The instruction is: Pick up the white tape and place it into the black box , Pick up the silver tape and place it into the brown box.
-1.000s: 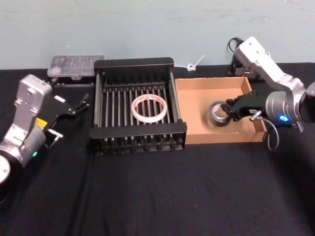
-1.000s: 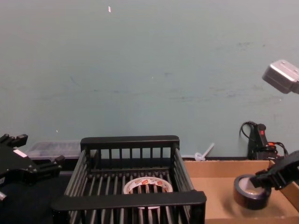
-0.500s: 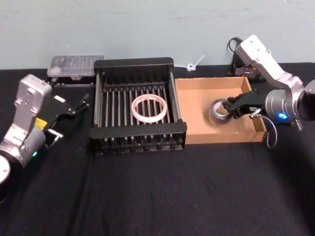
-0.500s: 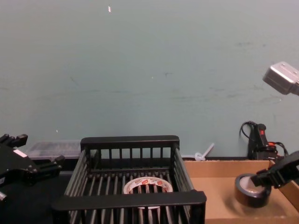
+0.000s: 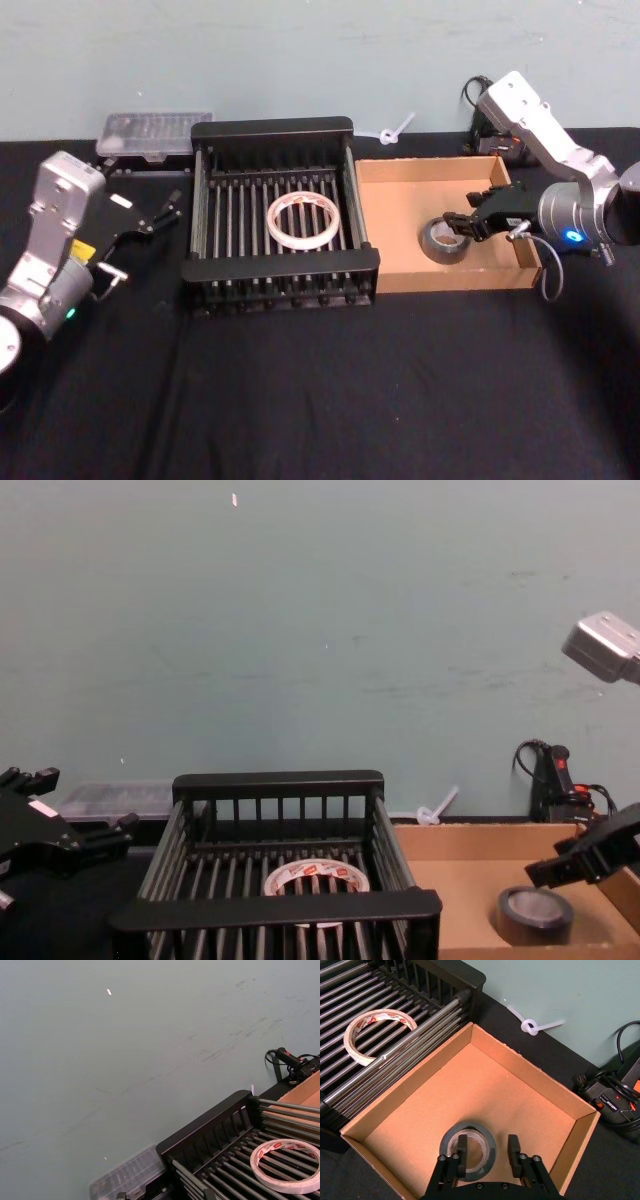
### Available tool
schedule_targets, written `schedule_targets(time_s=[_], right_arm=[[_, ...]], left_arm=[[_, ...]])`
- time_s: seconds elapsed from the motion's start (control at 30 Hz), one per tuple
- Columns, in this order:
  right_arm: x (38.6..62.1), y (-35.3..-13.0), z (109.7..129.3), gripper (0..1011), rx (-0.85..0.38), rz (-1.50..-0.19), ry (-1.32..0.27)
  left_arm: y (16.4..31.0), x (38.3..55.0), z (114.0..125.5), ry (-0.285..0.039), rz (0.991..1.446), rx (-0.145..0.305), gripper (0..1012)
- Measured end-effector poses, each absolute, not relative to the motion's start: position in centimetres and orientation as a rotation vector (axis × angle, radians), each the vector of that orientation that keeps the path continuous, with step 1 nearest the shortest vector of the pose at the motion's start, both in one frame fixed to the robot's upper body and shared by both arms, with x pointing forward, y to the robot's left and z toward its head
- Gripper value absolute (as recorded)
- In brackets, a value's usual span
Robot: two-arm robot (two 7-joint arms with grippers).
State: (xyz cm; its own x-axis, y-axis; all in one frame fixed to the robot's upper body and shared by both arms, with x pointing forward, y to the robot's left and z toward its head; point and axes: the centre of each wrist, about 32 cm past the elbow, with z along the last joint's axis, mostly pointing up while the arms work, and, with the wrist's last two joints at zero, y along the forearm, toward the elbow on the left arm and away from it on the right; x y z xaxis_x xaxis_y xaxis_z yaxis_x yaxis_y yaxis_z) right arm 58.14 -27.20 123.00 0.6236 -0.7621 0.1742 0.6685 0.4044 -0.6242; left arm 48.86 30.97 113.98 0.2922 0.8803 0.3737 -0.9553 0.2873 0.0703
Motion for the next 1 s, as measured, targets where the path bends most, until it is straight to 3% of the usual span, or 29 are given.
schedule_targets(time_s=[0.07,0.17,0.57,1.0], right_arm=[[58.13,-27.2,123.0,521,-0.716,-0.907,0.146],[58.13,-27.2,123.01,663,-0.717,-0.907,0.146],[58.13,-27.2,123.02,982,-0.716,-0.906,0.146],[58.13,-27.2,123.02,1002,-0.716,-0.906,0.146]], left_arm=[[30.97,48.86,113.98,-0.285,1.248,0.304,1001],[30.97,48.86,113.98,-0.285,1.248,0.305,1001],[30.97,48.86,113.98,-0.285,1.248,0.305,1002],[30.97,48.86,113.98,-0.285,1.248,0.304,1001]])
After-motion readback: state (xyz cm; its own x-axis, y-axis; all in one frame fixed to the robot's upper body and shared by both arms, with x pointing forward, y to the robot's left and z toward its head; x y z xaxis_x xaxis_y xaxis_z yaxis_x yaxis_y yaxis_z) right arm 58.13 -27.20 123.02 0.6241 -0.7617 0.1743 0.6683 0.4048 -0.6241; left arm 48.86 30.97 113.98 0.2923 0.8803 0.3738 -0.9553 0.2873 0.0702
